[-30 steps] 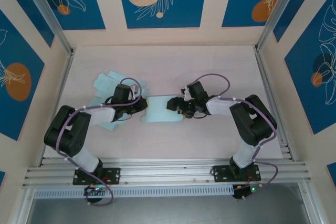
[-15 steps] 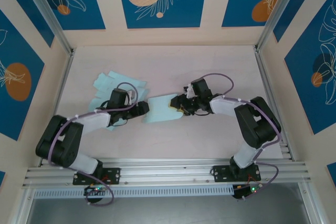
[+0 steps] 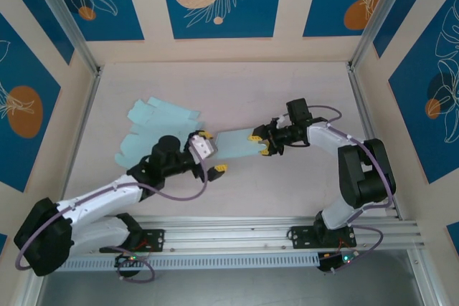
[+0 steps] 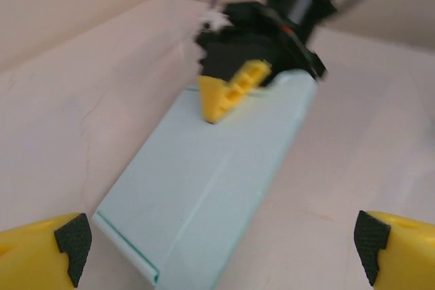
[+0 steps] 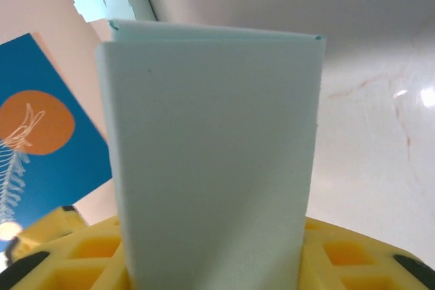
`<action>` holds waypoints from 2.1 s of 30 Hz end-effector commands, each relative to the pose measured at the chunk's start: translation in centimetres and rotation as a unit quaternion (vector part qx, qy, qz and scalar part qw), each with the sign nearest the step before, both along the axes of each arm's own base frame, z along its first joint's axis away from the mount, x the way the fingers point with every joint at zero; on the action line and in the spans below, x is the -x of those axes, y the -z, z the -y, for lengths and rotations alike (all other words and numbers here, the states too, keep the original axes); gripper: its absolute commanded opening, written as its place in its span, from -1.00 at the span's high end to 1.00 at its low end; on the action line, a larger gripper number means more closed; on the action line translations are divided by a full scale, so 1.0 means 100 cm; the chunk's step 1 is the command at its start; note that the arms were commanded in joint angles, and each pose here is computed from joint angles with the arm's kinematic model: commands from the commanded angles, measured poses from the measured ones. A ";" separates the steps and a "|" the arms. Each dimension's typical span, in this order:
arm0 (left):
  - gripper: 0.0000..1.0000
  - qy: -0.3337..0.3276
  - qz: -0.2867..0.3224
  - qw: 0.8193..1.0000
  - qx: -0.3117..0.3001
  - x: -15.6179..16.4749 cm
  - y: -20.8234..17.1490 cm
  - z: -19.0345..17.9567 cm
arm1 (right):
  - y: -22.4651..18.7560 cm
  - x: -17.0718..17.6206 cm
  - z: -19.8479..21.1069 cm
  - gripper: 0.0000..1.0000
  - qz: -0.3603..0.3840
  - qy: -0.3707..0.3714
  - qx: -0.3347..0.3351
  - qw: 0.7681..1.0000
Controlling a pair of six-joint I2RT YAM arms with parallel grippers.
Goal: Fold the paper box
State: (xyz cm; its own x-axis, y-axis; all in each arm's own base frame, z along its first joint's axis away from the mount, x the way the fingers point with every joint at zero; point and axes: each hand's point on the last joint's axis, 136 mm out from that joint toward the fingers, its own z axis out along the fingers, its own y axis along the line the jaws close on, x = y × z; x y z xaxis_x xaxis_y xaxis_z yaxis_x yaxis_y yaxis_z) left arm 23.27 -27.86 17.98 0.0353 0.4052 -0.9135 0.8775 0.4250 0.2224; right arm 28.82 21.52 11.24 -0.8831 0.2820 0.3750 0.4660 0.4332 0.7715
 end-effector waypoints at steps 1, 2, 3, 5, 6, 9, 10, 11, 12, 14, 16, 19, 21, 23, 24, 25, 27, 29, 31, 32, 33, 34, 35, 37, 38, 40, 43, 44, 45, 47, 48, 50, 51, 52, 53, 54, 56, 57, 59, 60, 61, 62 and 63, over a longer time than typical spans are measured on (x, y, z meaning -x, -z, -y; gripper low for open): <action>-0.99 0.019 0.118 0.987 -0.109 -0.010 0.017 0.000 | -0.032 0.015 -0.007 0.26 -0.046 -0.018 -0.056 0.997; -0.99 0.017 0.124 0.984 -0.124 -0.014 0.022 0.002 | -0.033 0.016 -0.007 0.26 -0.052 -0.018 -0.059 0.997; -0.99 0.017 0.129 0.982 -0.137 -0.018 0.025 0.004 | -0.033 0.017 -0.006 0.26 -0.057 -0.017 -0.063 0.996; -0.99 0.020 0.132 0.978 -0.160 -0.022 0.032 0.007 | -0.034 0.018 -0.006 0.26 -0.063 -0.017 -0.068 0.996; -0.99 0.022 0.133 0.976 -0.168 -0.023 0.036 0.009 | -0.035 0.019 -0.006 0.26 -0.064 -0.018 -0.070 0.995; -0.99 -0.004 0.143 0.973 -0.182 -0.035 0.039 0.011 | -0.035 0.020 -0.005 0.26 -0.068 -0.018 -0.070 0.995; -0.98 -0.015 0.144 0.972 -0.185 -0.039 0.039 0.010 | -0.035 0.020 -0.006 0.26 -0.067 -0.020 -0.071 0.995; -0.92 -0.023 0.143 0.972 -0.187 -0.042 0.039 0.009 | -0.034 0.020 -0.005 0.26 -0.067 -0.020 -0.070 0.995; -0.85 -0.027 0.142 0.971 -0.188 -0.044 0.038 0.009 | -0.032 0.020 -0.005 0.26 -0.069 -0.020 -0.069 0.995; -0.71 -0.023 0.139 0.973 -0.183 -0.043 0.036 0.011 | -0.028 0.021 -0.004 0.26 -0.075 -0.020 -0.069 0.995; -0.52 -0.012 0.134 0.975 -0.178 -0.040 0.034 0.014 | -0.025 0.021 -0.005 0.26 -0.079 -0.022 -0.071 0.994; -0.25 -0.001 0.123 0.976 -0.181 -0.037 0.035 0.016 | -0.021 0.019 -0.004 0.26 -0.082 -0.021 -0.072 0.994; -0.12 0.008 0.116 0.976 -0.183 -0.034 0.036 0.017 | -0.019 0.018 -0.003 0.26 -0.083 -0.022 -0.072 0.994; 0.04 0.015 0.107 0.977 -0.181 -0.031 0.035 0.018 | -0.016 0.018 -0.002 0.26 -0.086 -0.020 -0.072 0.994; 0.11 0.016 0.102 0.978 -0.181 -0.030 0.034 0.019 | -0.015 0.017 -0.001 0.25 -0.087 -0.020 -0.072 0.993; 0.19 0.017 0.095 0.979 -0.180 -0.029 0.033 0.019 | -0.014 0.017 0.000 0.24 -0.087 -0.018 -0.070 0.994; 0.30 0.026 0.076 0.980 -0.180 -0.025 0.033 0.020 | -0.013 0.015 0.003 0.23 -0.084 -0.015 -0.068 0.994; 0.39 0.036 0.055 0.982 -0.178 -0.021 0.033 0.021 | -0.012 0.013 0.008 0.06 -0.079 -0.011 -0.064 0.995; 0.41 0.045 0.036 0.982 -0.181 -0.017 0.035 0.020 | -0.012 0.009 0.014 -0.21 -0.071 -0.004 -0.058 0.996; 0.42 0.047 0.024 0.982 -0.183 -0.016 0.036 0.019 | -0.013 0.006 0.020 -0.38 -0.064 0.003 -0.056 0.996; 0.44 0.048 0.013 0.982 -0.184 -0.016 0.037 0.017 | -0.016 0.003 0.026 -0.48 -0.057 0.011 -0.055 0.997; 0.46 0.049 -0.001 0.981 -0.186 -0.017 0.038 0.015 | -0.018 -0.001 0.032 -0.56 -0.047 0.020 -0.052 0.997; 0.46 0.050 -0.019 0.981 -0.187 -0.018 0.040 0.011 | -0.021 -0.005 0.041 -0.62 -0.037 0.032 -0.048 0.998; 0.47 0.042 -0.049 0.981 -0.182 -0.025 0.041 0.004 | -0.028 -0.011 0.057 -0.67 -0.012 0.052 -0.033 0.998; 0.47 0.049 -0.071 0.981 -0.177 -0.026 0.043 0.002 | -0.031 -0.013 0.066 -0.69 0.004 0.063 -0.019 0.998; 0.49 0.061 -0.105 0.978 -0.171 -0.030 0.046 -0.001 | -0.037 -0.014 0.081 -0.69 0.032 0.078 0.016 0.996; 0.51 0.086 -0.145 0.971 -0.171 -0.036 0.047 -0.001 | -0.045 -0.013 0.096 -0.69 0.075 0.088 0.066 0.991; 0.51 0.094 -0.151 0.968 -0.177 -0.037 0.048 -0.001 | -0.047 -0.011 0.099 -0.69 0.089 0.088 0.081 0.989; 0.51 0.103 -0.153 0.965 -0.184 -0.038 0.049 0.000 | -0.050 -0.009 0.102 -0.69 0.103 0.089 0.096 0.986; 0.51 0.115 -0.159 0.959 -0.205 -0.044 0.052 0.001 | -0.053 -0.007 0.108 -0.68 0.133 0.088 0.133 0.978; 0.52 0.121 -0.163 0.956 -0.213 -0.047 0.052 0.002 | -0.054 -0.006 0.110 -0.68 0.144 0.087 0.148 0.975; 0.52 0.139 -0.178 0.949 -0.221 -0.052 0.054 0.005 | -0.056 -0.004 0.114 -0.69 0.168 0.083 0.184 0.965; 0.52 0.145 -0.181 0.947 -0.222 -0.056 0.054 0.008 | -0.056 -0.004 0.116 -0.69 0.178 0.080 0.200 0.960; 0.53 0.151 -0.185 0.945 -0.222 -0.061 0.054 0.011 | -0.057 -0.003 0.117 -0.70 0.189 0.076 0.216 0.955; 0.52 0.157 -0.190 0.943 -0.225 -0.065 0.056 0.015 | -0.058 -0.004 0.117 -0.70 0.204 0.069 0.232 0.949; 0.49 0.162 -0.193 0.940 -0.230 -0.068 0.059 0.017 | -0.060 -0.005 0.117 -0.69 0.217 0.064 0.244 0.943; 0.48 0.170 -0.198 0.933 -0.247 -0.077 0.065 0.020 | -0.064 -0.007 0.116 -0.61 0.249 0.049 0.276 0.927; 0.48 0.172 -0.201 0.930 -0.255 -0.080 0.068 0.020 | -0.066 -0.008 0.116 -0.57 0.259 0.044 0.288 0.921; 0.47 0.179 -0.202 0.924 -0.272 -0.085 0.075 0.019 | -0.069 -0.011 0.114 -0.47 0.280 0.028 0.312 0.908; 0.47 0.183 -0.200 0.922 -0.278 -0.085 0.078 0.019 | -0.070 -0.013 0.113 -0.46 0.288 0.020 0.320 0.902; 0.46 0.187 -0.197 0.920 -0.283 -0.085 0.081 0.018 | -0.071 -0.014 0.111 -0.44 0.298 0.011 0.329 0.896; 0.45 0.191 -0.196 0.919 -0.284 -0.086 0.084 0.017 | -0.071 -0.016 0.108 -0.41 0.307 0.001 0.338 0.890; 0.44 0.194 -0.197 0.918 -0.285 -0.085 0.085 0.017 | -0.071 -0.017 0.105 -0.38 0.316 -0.008 0.343 0.884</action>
State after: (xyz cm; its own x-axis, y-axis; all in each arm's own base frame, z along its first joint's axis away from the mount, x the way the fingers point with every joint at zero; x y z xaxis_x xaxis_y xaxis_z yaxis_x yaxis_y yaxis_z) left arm 32.62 -30.34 9.58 -0.0455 0.8346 -0.5490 0.9990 0.0371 -0.0265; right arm 29.59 11.69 17.42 -0.8858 0.3124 -0.3431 0.0918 0.8429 0.5302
